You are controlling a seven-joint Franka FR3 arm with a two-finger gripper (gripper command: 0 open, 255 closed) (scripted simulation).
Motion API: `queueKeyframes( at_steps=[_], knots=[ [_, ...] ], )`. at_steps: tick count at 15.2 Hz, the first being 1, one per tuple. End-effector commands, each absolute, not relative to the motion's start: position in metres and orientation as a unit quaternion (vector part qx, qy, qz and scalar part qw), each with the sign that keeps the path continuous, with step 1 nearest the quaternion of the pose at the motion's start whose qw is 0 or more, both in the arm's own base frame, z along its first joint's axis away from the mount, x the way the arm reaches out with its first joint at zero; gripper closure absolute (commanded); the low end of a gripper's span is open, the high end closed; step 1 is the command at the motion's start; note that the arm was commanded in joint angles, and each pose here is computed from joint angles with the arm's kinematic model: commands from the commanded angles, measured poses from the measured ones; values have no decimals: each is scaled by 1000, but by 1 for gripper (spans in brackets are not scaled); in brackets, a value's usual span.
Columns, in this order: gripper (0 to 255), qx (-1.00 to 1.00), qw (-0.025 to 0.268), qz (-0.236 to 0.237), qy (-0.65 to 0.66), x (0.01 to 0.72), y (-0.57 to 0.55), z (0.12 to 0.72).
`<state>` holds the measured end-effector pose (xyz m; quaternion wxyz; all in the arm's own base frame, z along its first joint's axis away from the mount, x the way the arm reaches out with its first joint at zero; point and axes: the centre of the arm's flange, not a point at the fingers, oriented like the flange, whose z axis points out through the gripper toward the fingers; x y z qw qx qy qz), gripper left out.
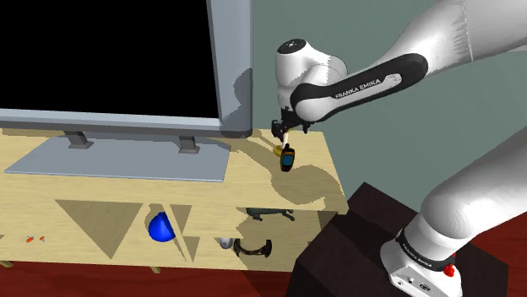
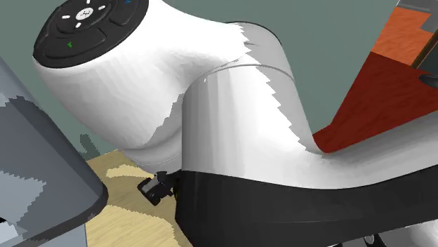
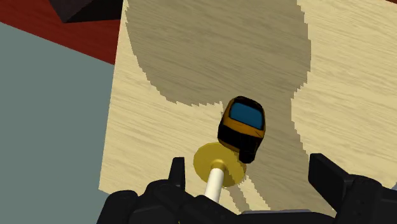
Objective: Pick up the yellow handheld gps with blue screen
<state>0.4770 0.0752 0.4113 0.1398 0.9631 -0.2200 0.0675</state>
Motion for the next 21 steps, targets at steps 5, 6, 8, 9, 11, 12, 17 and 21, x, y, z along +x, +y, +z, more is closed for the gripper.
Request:
queueKeyframes(
  at_steps=[5, 6, 8, 9, 11, 12, 17, 21],
  knots=[
    [0, 938, 183, 85, -282, 522, 66, 365],
    [0, 938, 183, 85, -282, 522, 66, 360],
    [0, 938, 183, 85, -282, 522, 66, 349],
    [0, 938, 183, 85, -282, 522, 66, 344],
    [0, 938, 183, 85, -282, 522, 66, 333],
    [0, 938, 183, 85, -282, 522, 66, 330],
    [255, 938, 183, 85, -282, 522, 66, 329],
    [255, 938, 183, 85, -282, 522, 66, 329]
  ],
)
